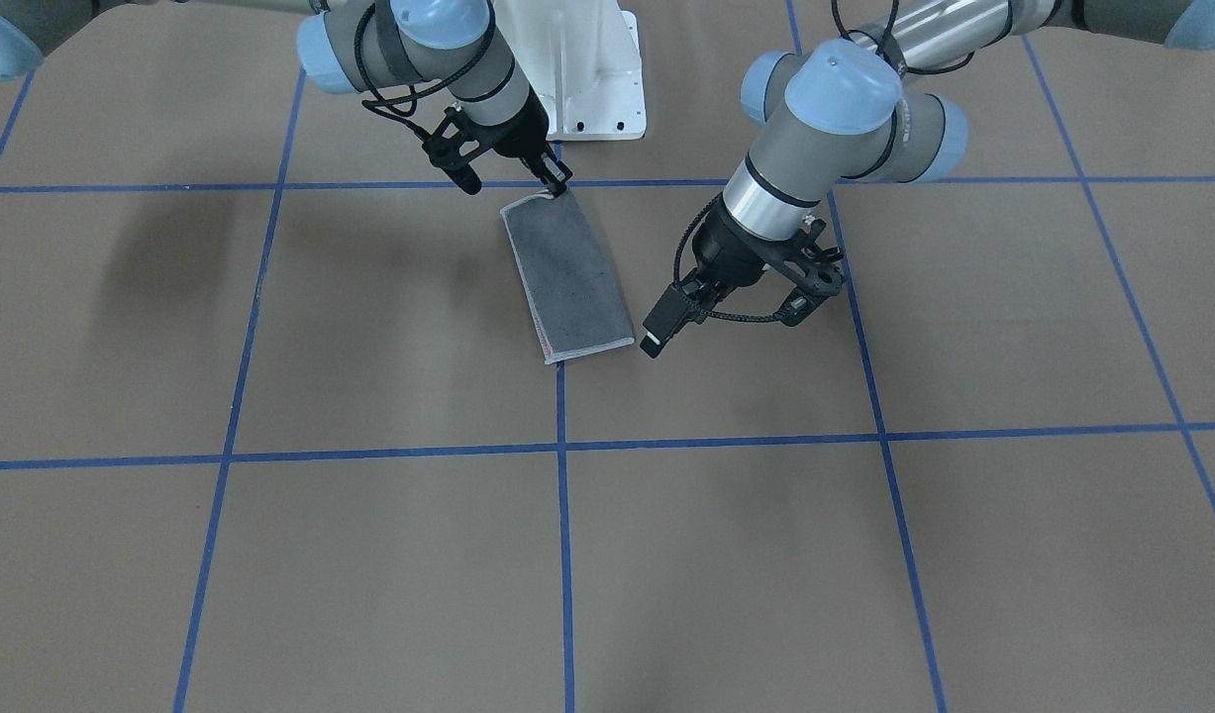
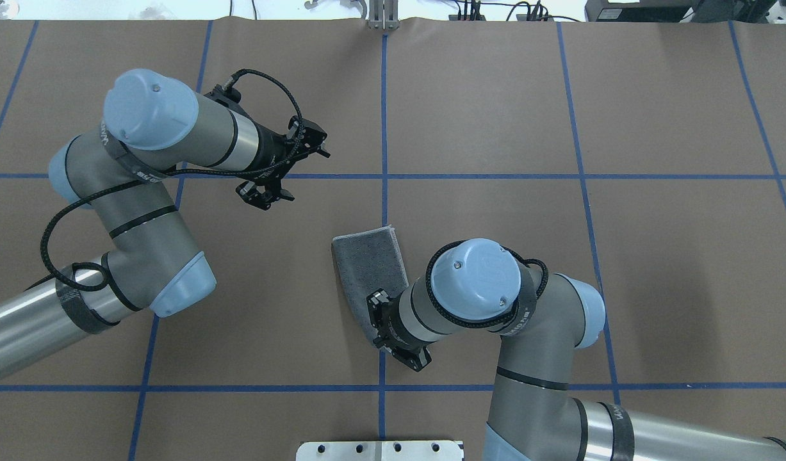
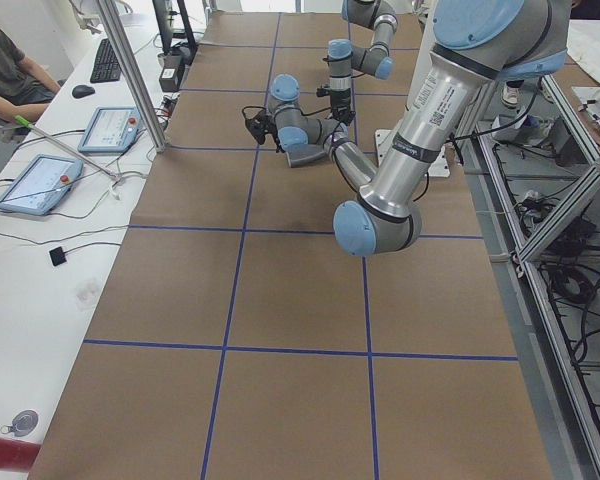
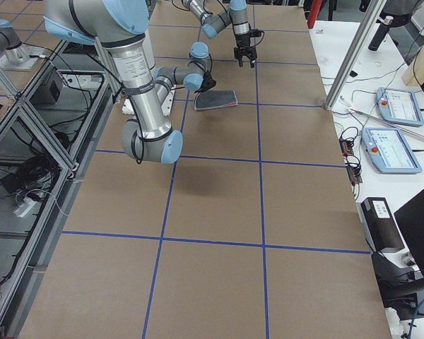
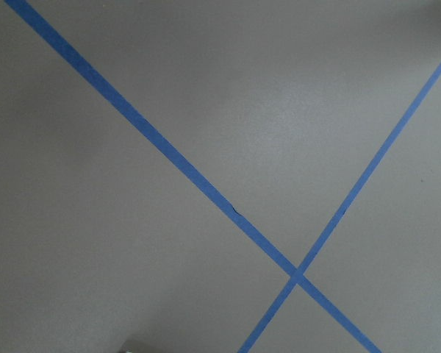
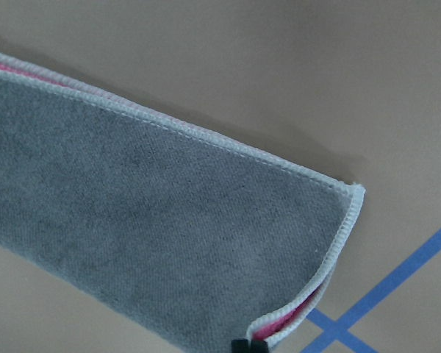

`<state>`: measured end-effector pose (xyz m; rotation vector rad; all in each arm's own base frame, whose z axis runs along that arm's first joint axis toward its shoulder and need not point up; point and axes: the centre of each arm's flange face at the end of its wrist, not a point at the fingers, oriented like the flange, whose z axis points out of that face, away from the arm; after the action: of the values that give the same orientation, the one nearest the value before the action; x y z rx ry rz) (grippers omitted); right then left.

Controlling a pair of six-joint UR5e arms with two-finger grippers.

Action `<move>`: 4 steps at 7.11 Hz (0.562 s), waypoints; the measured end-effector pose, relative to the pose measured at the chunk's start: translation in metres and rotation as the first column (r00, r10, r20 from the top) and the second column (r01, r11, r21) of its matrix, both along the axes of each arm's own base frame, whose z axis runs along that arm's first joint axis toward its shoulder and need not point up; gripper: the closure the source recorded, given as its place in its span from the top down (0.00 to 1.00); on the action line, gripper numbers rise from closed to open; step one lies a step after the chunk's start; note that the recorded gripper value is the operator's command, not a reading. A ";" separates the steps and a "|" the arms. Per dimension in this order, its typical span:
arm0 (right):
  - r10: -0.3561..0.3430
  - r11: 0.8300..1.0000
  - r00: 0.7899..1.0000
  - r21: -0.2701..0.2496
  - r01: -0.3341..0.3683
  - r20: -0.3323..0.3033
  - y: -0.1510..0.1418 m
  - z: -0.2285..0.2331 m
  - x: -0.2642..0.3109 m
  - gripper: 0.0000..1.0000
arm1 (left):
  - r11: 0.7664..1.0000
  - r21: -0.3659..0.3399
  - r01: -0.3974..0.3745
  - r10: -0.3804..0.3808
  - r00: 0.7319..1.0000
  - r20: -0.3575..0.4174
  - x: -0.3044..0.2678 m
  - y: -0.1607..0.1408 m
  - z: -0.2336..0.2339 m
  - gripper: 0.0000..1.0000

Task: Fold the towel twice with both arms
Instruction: 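Swing the held strip end toward the robot with the right gripper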

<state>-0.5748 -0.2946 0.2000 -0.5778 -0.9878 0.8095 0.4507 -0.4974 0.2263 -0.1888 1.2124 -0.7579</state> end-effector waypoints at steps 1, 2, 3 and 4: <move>0.000 1.000 1.000 0.002 0.000 0.001 -0.001 -0.003 -0.003 0.00 | 1.000 0.001 0.000 0.000 1.000 -0.001 -0.001 0.000 0.000 0.99; -0.001 1.000 1.000 0.003 0.001 0.002 -0.001 -0.003 -0.005 0.00 | 1.000 0.001 0.000 0.000 1.000 -0.001 -0.001 0.000 -0.001 0.99; -0.002 1.000 1.000 0.004 0.002 0.002 -0.001 -0.004 -0.006 0.00 | 1.000 0.001 -0.001 0.001 1.000 -0.002 -0.001 0.001 -0.001 0.99; -0.003 1.000 1.000 0.005 0.003 0.002 -0.001 -0.005 -0.007 0.00 | 1.000 0.002 -0.001 0.001 1.000 -0.003 -0.001 0.001 -0.002 0.99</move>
<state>-0.5821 -0.2956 0.1955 -0.5762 -0.9902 0.8038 0.4496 -0.4961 0.2244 -0.1893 1.2159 -0.7554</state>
